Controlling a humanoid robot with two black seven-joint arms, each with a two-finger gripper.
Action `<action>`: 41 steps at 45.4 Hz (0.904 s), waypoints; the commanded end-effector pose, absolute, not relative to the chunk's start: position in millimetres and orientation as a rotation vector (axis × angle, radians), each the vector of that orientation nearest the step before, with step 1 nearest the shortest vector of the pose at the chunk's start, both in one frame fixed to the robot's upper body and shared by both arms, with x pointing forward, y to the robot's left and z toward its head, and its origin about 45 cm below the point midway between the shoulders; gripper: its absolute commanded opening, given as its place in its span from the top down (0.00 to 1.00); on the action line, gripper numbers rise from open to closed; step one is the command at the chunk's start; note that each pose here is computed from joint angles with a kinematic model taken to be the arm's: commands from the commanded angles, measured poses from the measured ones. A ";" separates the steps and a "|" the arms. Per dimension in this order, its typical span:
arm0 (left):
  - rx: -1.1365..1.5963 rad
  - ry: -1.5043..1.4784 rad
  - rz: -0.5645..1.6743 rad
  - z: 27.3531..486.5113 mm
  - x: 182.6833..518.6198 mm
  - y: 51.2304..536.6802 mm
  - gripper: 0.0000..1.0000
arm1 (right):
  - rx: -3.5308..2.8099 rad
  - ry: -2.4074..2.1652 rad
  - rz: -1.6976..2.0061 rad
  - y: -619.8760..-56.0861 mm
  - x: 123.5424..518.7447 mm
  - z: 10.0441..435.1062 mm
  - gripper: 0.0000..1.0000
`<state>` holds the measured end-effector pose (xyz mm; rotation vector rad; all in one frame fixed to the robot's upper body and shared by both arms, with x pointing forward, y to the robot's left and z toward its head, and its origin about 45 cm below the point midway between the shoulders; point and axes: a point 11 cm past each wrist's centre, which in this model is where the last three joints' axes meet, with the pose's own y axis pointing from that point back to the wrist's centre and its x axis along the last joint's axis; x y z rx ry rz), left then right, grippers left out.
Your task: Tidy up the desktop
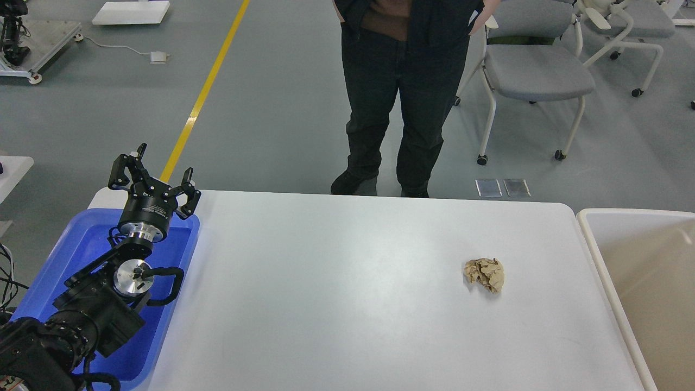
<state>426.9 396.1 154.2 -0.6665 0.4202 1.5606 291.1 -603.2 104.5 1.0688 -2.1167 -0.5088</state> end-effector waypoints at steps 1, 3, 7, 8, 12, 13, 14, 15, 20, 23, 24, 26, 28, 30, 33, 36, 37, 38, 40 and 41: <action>-0.667 0.420 1.561 154.2 426.9 396.1 0.00 | 1.209 -2.125 -0.499 -583.1 321.4 120.9 0.00; -0.667 0.420 1.561 154.2 426.9 396.1 0.00 | 1.249 -2.138 -0.490 -577.5 332.8 129.8 0.00; -0.666 0.419 1.562 154.5 426.8 396.9 0.00 | 1.306 -2.225 -0.501 -571.9 351.8 148.5 0.00; -0.667 0.420 1.561 154.2 426.9 396.1 0.00 | 1.325 -2.251 -0.510 -570.0 356.5 153.1 0.00; -0.667 0.420 1.561 154.2 426.9 396.1 0.00 | 1.483 -2.351 -0.550 -550.3 381.8 178.9 0.00; -0.667 0.420 1.561 154.2 426.9 396.1 0.00 | 1.523 -2.369 -0.547 -546.1 387.4 187.4 0.00; -0.667 0.420 1.561 154.2 426.9 396.1 0.00 | 1.563 -2.379 -0.544 -540.6 392.6 194.1 0.00; -0.667 0.420 1.561 154.2 426.9 396.1 0.00 | 1.596 -2.385 -0.547 -536.4 396.0 199.2 0.00; -0.667 0.420 1.561 154.2 426.9 396.1 0.00 | 1.775 -2.392 -0.607 -512.4 411.3 215.4 0.00; -0.667 0.420 1.561 154.2 426.9 396.1 0.00 | 1.880 -2.377 -0.665 -501.7 416.1 219.2 0.00; -0.667 0.420 1.561 154.2 426.9 396.1 0.00 | 1.919 -2.373 -0.685 -497.7 418.6 221.4 0.00; -0.667 0.420 1.561 154.2 426.9 396.1 0.00 | 2.000 -2.364 -0.723 -490.0 424.1 227.5 0.00; -0.667 0.420 1.561 154.2 426.9 396.1 0.00 | 2.085 -2.357 -0.777 -481.1 429.1 232.4 0.00; -0.666 0.420 1.562 154.1 426.9 396.2 0.00 | 2.163 -2.347 -0.840 -471.6 432.7 234.1 0.00; -0.666 0.420 1.562 154.1 426.9 396.2 0.00 | 2.244 -2.333 -0.926 -457.6 437.6 233.7 0.00; -0.666 0.420 1.562 154.1 426.9 396.2 0.00 | 2.305 -2.307 -0.984 -442.6 443.1 233.4 0.00; -0.667 0.420 1.561 154.2 426.9 396.1 0.00 | 2.313 -2.302 -1.001 -438.9 444.2 232.3 0.00; -0.667 0.420 1.561 154.2 426.9 396.1 0.00 | 2.326 -2.295 -1.015 -434.1 445.9 231.7 0.00; -0.667 0.420 1.561 154.2 426.9 396.1 0.00 | 2.350 -2.274 -1.036 -424.6 448.8 230.0 0.00; -0.667 0.420 1.561 154.2 426.9 396.1 0.00 | 2.364 -2.261 -1.046 -419.6 450.0 229.0 0.00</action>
